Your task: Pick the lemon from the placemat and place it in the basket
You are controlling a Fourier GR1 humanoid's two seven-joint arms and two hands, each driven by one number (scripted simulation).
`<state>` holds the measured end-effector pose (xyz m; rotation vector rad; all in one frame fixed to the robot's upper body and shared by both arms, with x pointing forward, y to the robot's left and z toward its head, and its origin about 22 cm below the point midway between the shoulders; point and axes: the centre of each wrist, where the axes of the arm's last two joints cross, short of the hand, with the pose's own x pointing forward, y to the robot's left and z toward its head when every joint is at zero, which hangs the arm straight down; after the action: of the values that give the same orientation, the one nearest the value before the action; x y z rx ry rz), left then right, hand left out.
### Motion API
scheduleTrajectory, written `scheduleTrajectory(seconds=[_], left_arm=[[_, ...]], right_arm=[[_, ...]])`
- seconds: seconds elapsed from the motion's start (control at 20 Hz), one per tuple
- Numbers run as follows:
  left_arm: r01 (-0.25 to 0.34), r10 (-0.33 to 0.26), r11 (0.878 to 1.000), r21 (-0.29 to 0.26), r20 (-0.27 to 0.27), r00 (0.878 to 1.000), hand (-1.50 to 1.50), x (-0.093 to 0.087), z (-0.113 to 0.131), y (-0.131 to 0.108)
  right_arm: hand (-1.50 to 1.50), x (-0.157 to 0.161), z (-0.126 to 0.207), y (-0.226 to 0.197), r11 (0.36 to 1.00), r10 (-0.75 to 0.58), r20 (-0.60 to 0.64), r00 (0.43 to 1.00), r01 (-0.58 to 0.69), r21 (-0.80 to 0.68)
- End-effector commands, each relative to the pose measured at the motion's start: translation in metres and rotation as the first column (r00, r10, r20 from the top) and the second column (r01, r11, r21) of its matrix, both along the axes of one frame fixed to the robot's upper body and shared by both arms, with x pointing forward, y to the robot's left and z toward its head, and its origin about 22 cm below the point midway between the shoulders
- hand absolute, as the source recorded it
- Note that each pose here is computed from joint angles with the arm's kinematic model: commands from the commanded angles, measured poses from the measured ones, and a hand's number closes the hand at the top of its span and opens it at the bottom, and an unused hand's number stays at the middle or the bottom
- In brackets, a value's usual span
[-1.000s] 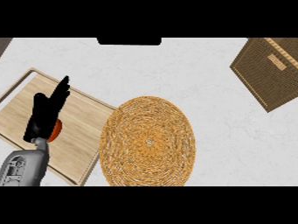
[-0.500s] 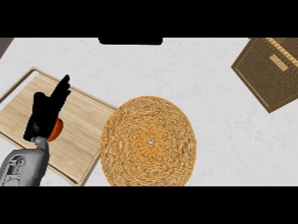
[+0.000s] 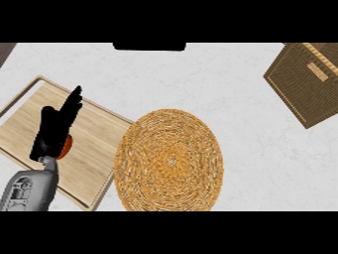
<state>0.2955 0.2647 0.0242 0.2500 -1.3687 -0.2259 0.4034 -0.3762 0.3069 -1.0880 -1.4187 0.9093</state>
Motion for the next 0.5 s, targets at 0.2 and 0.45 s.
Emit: scheduleTrajectory(seconds=[0.2, 0.45], left_arm=[[0.000, 0.000, 1.000, -0.002, -0.004, 1.000, 0.00, 0.008, 0.019, -0.002], [0.007, -0.007, 1.000, -0.001, 0.013, 1.000, 0.00, 0.011, 0.009, -0.015]], right_arm=[[1.50, 0.018, -0.053, -0.007, 0.999, 0.022, -0.060, 0.998, -0.024, -0.025], [1.50, 0.020, -0.091, -0.033, 0.978, -0.041, -0.146, 0.988, 0.069, 0.196]])
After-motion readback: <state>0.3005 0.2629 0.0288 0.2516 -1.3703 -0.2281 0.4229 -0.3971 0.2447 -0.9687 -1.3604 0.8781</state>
